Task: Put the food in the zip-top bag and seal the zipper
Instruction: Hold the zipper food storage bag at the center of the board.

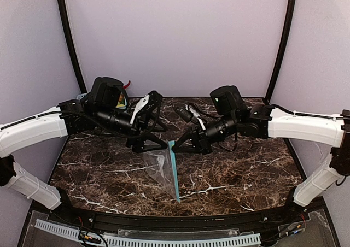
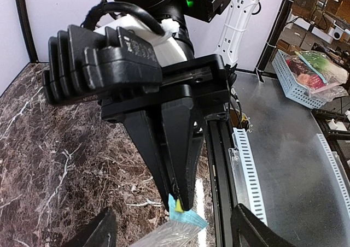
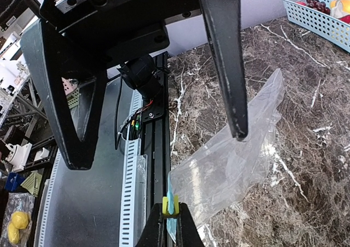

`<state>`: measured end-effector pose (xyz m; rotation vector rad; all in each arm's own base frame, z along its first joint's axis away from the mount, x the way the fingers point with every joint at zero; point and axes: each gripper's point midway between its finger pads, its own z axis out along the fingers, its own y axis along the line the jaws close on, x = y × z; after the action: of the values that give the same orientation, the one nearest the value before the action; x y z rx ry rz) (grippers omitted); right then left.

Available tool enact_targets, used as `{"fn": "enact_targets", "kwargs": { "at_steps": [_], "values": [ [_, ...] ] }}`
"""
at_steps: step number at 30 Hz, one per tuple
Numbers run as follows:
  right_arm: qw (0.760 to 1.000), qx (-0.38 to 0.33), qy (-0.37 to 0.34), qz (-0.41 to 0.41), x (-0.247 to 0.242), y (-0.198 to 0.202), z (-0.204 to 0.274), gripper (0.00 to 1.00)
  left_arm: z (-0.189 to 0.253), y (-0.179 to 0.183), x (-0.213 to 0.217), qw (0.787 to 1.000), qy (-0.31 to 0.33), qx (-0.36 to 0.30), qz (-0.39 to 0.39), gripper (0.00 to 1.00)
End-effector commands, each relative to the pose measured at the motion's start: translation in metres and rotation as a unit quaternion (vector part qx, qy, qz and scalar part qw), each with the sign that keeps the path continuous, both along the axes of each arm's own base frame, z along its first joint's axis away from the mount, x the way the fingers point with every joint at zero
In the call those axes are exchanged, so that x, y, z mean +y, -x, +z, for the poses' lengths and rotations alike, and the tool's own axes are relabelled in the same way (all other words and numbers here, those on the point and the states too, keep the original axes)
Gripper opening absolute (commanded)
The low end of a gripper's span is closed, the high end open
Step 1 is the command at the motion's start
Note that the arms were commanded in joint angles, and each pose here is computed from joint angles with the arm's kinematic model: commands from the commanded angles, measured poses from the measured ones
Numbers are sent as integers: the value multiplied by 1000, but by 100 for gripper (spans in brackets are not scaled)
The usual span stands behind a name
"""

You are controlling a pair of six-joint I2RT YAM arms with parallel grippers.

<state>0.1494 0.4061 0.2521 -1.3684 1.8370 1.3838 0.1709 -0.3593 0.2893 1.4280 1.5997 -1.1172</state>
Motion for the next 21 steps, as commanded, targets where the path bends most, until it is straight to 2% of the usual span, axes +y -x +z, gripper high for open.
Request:
{"fn": "enact_targets", "kwargs": {
  "at_steps": [1,10,17,21],
  "values": [
    [1000,-9,-12,19,8,6,10,0,-8,5,-2,1000,-3,13,-14,66],
    [1000,-12,-10,18,6,8,10,0,-18,3,-5,999,-14,28,-16,36],
    [1000,-16,-6,13,5,6,8,0,-20,5,-7,999,-13,39,-24,17],
    [1000,-21,-5,9,6,4,8,0,-21,7,-8,999,-12,44,-29,9]
  ]
}}
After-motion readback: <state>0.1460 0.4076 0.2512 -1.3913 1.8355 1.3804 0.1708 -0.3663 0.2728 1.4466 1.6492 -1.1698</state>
